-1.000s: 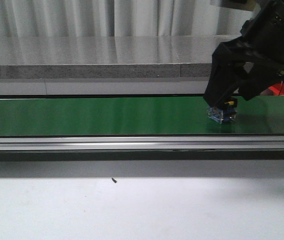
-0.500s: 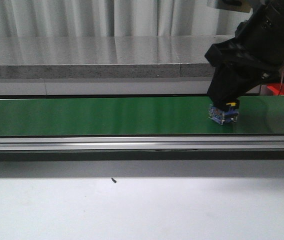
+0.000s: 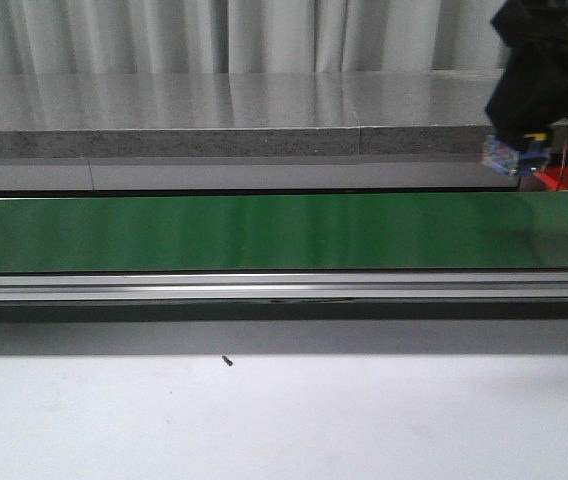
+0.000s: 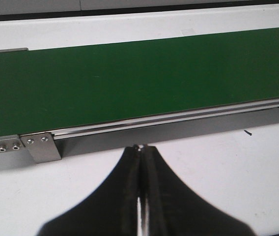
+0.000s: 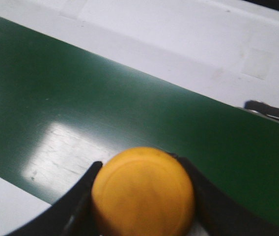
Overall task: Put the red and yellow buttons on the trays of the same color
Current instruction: 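Carry the yellow button into the yellow tray and open the right gripper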
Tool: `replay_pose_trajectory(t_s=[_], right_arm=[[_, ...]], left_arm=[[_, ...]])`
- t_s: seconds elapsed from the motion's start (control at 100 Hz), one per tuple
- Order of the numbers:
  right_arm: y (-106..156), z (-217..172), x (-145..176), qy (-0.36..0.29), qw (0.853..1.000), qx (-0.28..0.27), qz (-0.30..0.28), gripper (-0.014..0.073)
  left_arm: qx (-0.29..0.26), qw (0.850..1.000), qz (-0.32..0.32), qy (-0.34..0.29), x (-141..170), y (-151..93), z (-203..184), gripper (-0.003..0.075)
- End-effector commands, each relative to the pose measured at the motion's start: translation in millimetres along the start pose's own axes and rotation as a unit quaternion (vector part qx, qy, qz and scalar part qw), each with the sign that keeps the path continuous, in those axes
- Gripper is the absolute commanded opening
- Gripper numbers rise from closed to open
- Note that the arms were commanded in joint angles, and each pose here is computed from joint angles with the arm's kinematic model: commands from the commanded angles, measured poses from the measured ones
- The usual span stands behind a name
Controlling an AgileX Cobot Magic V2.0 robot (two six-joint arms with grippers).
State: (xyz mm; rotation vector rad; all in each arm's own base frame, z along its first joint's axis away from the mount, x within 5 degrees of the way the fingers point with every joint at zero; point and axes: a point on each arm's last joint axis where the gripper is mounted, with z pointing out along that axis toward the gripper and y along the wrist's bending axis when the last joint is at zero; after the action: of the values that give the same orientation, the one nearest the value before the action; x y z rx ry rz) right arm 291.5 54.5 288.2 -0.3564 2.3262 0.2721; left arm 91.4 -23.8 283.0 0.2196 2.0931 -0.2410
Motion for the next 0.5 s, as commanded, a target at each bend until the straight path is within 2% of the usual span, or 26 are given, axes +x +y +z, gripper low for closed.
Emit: replay_pose_trajectory(t_s=[0.0,0.25,0.49], right_arm=[[-16,-26,-6,-0.053,0.998,0.034,0.025,0.0171],[-64,-51,25,-0.041,0.989,0.105,0.1,0.017],[-105,-62,67,-0.019,0.967,0.176,0.184,0.017]], left_arm=[[-0.003,0.999,-0.009,-0.043,-13,0,-4,-0.002],[-0.003,0.999,-0.009,-0.043,-13,0,-4,-0.002],[-0.003,0.999,-0.009,-0.043,-13,0,-4,-0.002]])
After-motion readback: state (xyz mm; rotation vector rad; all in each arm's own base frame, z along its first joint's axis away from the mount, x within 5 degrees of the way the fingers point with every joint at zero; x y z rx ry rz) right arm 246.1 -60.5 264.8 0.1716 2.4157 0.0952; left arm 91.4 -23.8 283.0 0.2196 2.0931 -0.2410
